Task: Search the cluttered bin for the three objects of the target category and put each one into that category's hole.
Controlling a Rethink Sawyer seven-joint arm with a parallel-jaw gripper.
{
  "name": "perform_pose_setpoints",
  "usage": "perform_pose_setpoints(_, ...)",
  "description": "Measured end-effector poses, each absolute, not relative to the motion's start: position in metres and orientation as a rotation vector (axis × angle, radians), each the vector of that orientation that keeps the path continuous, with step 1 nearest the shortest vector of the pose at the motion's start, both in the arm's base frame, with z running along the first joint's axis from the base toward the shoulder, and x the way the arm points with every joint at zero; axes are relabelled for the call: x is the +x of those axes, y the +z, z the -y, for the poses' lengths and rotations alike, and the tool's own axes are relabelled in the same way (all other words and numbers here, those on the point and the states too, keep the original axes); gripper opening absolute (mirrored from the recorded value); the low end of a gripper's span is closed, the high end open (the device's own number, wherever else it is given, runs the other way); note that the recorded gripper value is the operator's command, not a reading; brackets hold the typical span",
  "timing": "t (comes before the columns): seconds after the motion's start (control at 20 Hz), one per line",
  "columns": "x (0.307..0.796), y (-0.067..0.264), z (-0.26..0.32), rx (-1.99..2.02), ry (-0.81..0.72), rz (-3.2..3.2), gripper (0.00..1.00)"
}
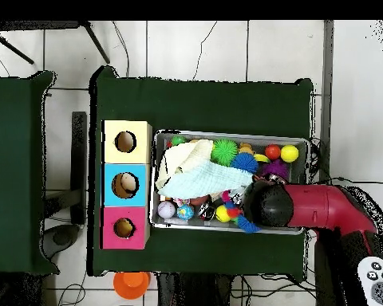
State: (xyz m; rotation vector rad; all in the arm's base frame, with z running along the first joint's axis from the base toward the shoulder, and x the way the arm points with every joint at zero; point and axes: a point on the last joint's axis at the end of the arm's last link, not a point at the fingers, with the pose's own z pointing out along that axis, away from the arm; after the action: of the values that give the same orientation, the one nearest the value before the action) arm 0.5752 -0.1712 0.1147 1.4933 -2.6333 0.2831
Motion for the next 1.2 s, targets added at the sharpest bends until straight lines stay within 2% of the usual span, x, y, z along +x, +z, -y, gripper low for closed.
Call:
perform_pose_setpoints(0.65,0.615,0.175,0.112,1.485,0.295,2.764,0.00)
perform_pose_setpoints(0.9,0.619,0.185,0.090,1.488,0.268,2.790,0.00)
perform_pose_setpoints(1.2,0.608,0.194,0.042,1.483,0.168,2.777,0.00)
